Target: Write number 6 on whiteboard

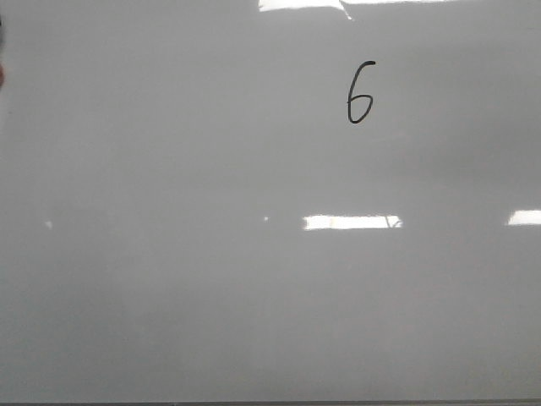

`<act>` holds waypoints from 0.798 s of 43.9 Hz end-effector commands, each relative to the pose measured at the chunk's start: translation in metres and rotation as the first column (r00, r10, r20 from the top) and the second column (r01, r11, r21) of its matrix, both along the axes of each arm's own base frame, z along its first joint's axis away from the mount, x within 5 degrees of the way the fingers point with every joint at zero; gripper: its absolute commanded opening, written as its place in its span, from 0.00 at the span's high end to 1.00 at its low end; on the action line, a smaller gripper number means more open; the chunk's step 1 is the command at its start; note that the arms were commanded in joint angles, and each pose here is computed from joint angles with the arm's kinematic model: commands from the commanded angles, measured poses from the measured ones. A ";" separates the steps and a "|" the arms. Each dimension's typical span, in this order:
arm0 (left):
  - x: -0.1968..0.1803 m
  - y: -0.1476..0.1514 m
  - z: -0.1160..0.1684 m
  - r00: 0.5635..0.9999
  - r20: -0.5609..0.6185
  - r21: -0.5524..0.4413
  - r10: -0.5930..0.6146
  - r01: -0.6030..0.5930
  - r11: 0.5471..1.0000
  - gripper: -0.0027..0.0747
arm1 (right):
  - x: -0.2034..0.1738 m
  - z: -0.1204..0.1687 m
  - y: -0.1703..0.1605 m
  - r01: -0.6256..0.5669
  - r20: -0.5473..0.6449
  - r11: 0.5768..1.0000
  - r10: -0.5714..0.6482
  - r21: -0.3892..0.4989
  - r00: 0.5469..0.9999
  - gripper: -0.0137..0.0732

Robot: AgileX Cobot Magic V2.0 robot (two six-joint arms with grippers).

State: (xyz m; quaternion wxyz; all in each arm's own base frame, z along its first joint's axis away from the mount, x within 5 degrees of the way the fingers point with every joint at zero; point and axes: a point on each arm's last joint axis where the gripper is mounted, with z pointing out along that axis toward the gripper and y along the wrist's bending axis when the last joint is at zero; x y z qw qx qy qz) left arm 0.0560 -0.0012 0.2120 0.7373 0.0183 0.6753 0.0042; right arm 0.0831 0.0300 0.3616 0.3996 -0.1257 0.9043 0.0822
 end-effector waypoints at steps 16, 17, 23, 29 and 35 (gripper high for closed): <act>-0.002 0.001 0.006 0.996 0.086 -0.012 0.004 -0.003 1.000 0.99 | -0.022 -0.021 -0.019 0.103 0.389 0.994 -0.109 0.035 0.915 0.98; -0.002 0.001 0.006 0.996 0.086 -0.012 0.004 -0.003 1.000 0.99 | -0.022 -0.026 -0.021 0.122 0.419 0.992 -0.128 0.042 0.899 0.98; -0.002 0.001 0.006 0.996 0.086 -0.012 0.004 -0.003 1.000 0.99 | -0.027 -0.051 -0.027 0.201 0.588 0.975 -0.220 0.099 0.778 0.98; -0.002 0.001 0.006 0.996 0.086 -0.012 0.004 -0.003 1.000 0.99 | -0.032 -0.080 -0.030 0.247 0.692 0.957 -0.282 0.153 0.664 0.98; -0.002 0.001 0.006 0.996 0.086 -0.012 0.004 -0.003 1.000 0.99 | -0.033 -0.106 -0.031 0.255 0.746 0.952 -0.295 0.172 0.598 0.98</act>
